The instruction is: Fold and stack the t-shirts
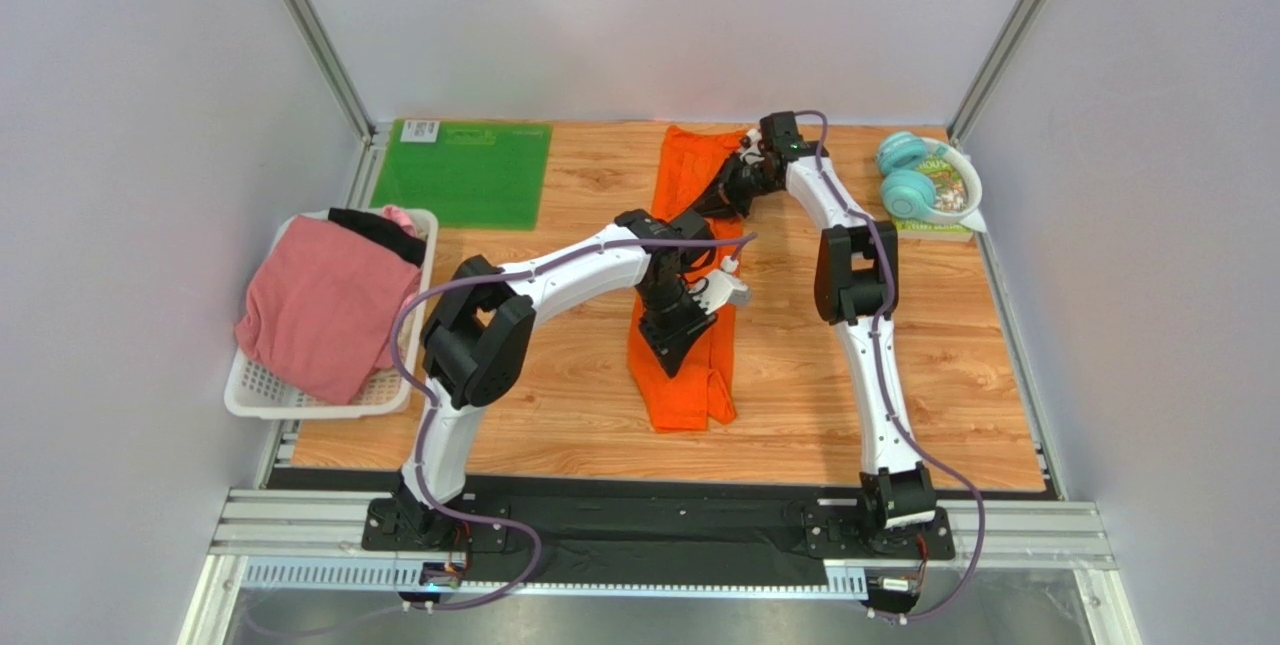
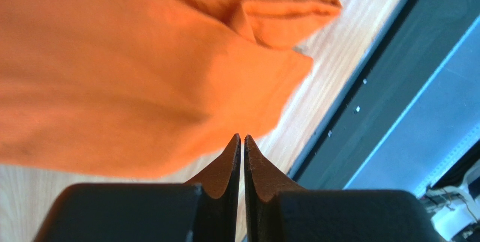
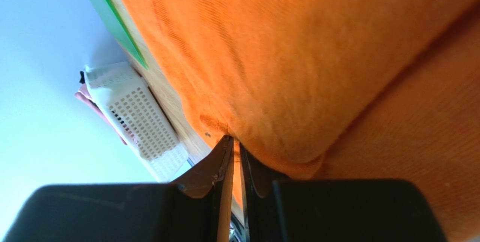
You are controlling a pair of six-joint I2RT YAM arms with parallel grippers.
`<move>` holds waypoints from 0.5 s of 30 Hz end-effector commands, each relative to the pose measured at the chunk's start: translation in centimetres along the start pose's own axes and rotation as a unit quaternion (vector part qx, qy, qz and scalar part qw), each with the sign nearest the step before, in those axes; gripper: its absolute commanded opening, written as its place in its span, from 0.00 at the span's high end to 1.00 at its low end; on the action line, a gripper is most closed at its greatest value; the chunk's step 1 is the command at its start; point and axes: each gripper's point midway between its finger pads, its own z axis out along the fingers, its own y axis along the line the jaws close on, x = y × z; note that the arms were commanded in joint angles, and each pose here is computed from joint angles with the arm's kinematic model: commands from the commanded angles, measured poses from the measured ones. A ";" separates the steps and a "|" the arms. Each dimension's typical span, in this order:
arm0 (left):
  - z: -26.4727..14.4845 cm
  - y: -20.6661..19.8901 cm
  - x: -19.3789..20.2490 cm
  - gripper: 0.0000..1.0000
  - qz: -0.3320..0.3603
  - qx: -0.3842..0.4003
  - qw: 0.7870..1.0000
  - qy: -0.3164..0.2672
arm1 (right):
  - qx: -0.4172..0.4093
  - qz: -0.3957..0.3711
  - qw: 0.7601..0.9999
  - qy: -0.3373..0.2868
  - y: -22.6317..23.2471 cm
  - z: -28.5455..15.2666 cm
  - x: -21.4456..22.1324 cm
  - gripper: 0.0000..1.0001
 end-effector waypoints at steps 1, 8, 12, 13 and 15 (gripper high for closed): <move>-5.5 -2.9 0.1 0.90 0.026 0.026 0.999 -0.037 | -0.027 -0.075 0.996 -0.027 3.4 -2.6 -0.4 0.82; -10.5 -4.8 4.4 0.87 0.035 0.023 0.994 -0.098 | 0.049 -0.200 0.972 -0.115 10.2 -11.8 6.2 0.57; -6.4 -4.0 8.7 0.88 -0.011 0.037 0.999 -0.021 | 0.125 -0.211 0.963 -0.109 8.4 -14.1 13.5 0.50; -5.3 -4.4 9.8 0.88 -0.025 0.053 0.998 -0.004 | 0.119 -0.207 0.967 -0.094 8.0 -14.3 15.3 0.50; -3.9 -4.6 10.4 0.88 -0.027 0.056 0.998 0.012 | 0.128 -0.183 0.973 -0.055 4.7 -13.6 19.8 0.50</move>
